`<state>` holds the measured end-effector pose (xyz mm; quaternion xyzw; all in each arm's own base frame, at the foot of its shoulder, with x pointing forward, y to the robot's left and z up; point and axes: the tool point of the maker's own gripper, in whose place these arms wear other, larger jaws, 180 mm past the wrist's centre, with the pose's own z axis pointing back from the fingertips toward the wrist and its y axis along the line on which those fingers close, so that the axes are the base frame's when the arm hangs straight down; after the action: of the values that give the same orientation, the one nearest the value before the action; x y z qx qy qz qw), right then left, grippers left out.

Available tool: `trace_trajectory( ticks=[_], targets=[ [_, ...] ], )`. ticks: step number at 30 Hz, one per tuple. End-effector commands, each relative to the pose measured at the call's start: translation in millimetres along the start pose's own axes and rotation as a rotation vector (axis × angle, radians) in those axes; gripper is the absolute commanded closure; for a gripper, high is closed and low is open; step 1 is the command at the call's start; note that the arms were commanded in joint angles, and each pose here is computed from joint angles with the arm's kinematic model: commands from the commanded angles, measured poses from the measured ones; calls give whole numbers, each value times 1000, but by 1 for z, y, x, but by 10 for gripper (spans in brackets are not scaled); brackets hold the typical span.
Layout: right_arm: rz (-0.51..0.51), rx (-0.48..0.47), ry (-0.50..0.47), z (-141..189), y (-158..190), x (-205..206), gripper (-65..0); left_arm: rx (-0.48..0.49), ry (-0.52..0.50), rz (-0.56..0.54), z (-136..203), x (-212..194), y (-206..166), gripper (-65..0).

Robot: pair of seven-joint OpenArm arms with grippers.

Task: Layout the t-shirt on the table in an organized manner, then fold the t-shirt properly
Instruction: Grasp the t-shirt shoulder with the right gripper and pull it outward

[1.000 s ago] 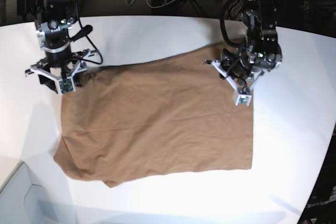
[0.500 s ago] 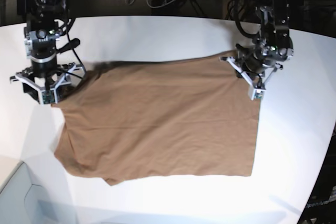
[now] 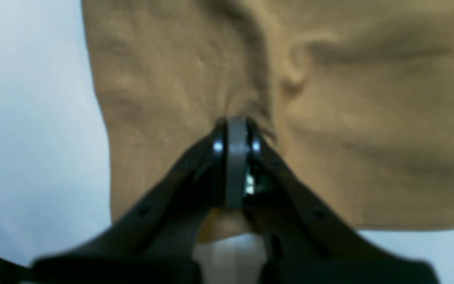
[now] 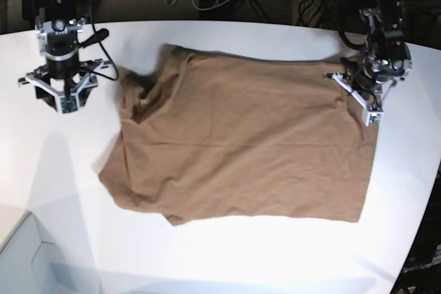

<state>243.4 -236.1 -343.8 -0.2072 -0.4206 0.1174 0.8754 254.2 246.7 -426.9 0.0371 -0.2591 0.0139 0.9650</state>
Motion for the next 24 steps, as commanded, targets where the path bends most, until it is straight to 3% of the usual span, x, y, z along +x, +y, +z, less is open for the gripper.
trace_trajectory(
  ticks=[1, 9, 17, 24],
  targets=[
    [-9, 4, -42, 7, 4, 11, -330, 8, -23, -5, 3, 9, 3, 0],
    [-18, 188, -62, 21, 77, 21, -330, 4, -19, -7, 3, 7, 1, 0],
    [-127, 210, -104, 20, 97, 49, -330, 8, -16, -3, 3, 5, 3, 0],
    [-124, 264, -132, 16, 119, 65, -330, 5, -18, -1, 3, 6, 3, 0]
  ],
)
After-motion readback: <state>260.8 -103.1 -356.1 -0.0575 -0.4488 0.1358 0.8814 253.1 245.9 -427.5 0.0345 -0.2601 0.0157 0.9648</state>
